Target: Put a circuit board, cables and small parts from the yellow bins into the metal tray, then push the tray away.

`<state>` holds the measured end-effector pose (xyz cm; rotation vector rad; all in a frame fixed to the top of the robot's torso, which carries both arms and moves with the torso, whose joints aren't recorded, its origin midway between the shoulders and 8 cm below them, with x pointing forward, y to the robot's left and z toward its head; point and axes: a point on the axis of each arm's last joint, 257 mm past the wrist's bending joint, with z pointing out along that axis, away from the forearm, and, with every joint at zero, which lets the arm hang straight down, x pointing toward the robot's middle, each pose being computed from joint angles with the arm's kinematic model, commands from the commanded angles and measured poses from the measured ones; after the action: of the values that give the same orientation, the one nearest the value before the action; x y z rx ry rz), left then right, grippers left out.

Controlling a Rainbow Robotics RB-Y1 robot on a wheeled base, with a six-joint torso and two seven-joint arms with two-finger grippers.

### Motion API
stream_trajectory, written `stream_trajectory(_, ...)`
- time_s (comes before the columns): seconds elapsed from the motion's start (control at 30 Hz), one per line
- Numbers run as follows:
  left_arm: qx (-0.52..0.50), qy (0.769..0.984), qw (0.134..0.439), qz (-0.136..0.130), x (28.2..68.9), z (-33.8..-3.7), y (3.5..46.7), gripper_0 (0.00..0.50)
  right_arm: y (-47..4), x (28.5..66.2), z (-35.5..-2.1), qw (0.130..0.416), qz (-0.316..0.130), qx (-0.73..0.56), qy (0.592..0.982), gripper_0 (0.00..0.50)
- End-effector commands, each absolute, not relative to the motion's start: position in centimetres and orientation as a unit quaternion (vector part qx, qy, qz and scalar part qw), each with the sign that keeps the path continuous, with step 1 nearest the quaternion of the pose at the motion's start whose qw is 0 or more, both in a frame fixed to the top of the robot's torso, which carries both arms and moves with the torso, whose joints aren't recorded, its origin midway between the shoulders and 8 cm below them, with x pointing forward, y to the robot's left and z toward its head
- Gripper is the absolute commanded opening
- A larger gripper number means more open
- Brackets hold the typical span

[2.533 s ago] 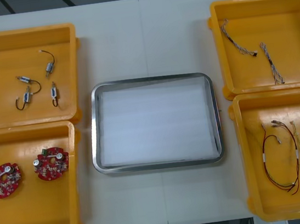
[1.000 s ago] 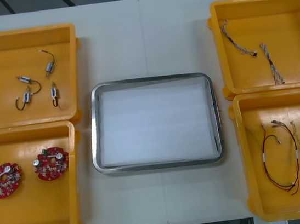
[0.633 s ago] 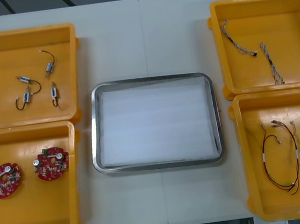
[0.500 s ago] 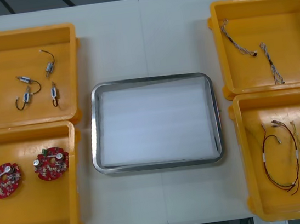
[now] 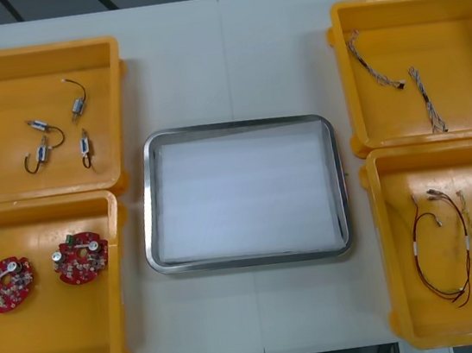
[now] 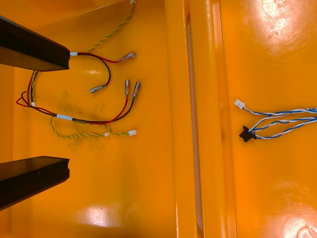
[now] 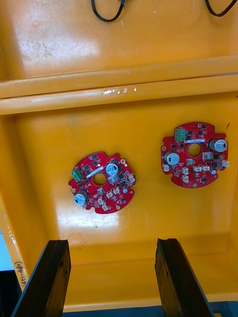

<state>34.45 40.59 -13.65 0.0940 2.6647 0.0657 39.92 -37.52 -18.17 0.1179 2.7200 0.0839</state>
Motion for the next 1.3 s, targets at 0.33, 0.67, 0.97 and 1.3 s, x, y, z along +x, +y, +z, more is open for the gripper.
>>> stream_trajectory(0.33, -0.006, 0.968, 0.251, 0.014, 34.8, -13.0, 40.2, 0.5, -38.6, 39.4, -17.9, 0.202, 0.012, 0.047, 0.978, 0.5)
stream_trajectory(0.67, 0.117, 0.973, 0.184, 0.073, 32.2, -14.7, 42.1, 0.5, -37.9, 36.8, -21.0, 0.161, 0.02, 0.046, 0.986, 0.5)
stream_trajectory(0.97, 0.144, 0.968, 0.186, 0.09, 32.5, -14.1, 42.6, 0.5, -37.6, 33.2, -24.7, 0.112, 0.026, 0.043, 0.992, 0.5)
stream_trajectory(1.3, 0.122, 0.97, 0.192, 0.08, 33.0, -13.8, 42.7, 0.5, -36.6, 32.9, -27.4, 0.122, 0.029, 0.035, 0.992, 0.5)
